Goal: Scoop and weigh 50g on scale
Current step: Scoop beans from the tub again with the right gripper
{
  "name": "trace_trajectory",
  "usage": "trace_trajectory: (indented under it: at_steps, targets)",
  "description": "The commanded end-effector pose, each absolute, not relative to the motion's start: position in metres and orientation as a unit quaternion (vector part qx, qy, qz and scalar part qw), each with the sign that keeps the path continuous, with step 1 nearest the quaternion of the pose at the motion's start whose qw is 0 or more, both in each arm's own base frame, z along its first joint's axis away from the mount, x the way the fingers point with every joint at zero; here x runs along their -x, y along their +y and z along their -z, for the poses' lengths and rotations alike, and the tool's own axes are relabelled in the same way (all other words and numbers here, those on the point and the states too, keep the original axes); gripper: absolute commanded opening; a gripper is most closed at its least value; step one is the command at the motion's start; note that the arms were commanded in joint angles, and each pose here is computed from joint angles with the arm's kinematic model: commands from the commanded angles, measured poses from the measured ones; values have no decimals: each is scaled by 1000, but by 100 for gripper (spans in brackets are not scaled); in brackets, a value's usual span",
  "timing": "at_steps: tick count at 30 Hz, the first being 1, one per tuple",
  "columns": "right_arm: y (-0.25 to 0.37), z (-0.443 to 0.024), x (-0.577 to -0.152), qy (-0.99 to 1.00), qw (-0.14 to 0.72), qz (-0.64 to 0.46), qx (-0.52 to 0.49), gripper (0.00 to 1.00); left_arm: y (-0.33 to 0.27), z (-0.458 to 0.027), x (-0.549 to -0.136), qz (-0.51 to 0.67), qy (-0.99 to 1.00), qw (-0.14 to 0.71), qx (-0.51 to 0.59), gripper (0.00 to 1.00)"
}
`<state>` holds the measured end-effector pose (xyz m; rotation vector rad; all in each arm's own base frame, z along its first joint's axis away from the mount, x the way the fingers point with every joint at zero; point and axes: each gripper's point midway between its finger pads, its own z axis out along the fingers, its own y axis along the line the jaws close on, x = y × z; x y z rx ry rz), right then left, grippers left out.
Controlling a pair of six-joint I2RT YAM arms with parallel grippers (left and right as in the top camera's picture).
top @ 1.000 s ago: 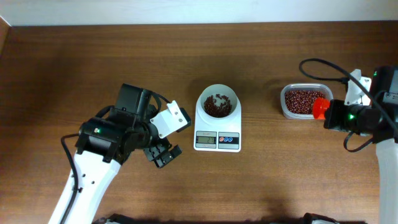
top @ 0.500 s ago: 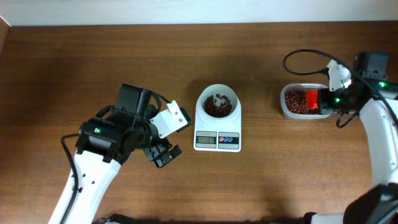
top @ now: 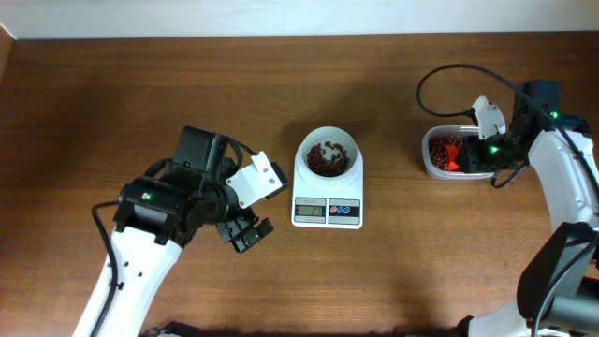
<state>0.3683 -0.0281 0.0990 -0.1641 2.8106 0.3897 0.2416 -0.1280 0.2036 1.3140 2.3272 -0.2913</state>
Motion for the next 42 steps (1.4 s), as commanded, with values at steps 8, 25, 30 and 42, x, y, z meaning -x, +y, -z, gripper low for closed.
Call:
trace_trajectory:
  at_steps: [8,25,30,42]
  targets:
    - [-67,-102,-362,948,171,-259,-71,4,-127,-208,-244,101,839,233,-481,99]
    - [-79,-130,-352,896,203,-370,-135,4,-127,-208,-244,101,839,233,-481,99]
    - [-89,-137,-351,882,220,-388,-152,4,-127,-208,-244,101,839,233,-481,99]
    - [-63,-170,-350,829,243,-485,-131,4,-127,-208,-244,101,839,233,-481,99]
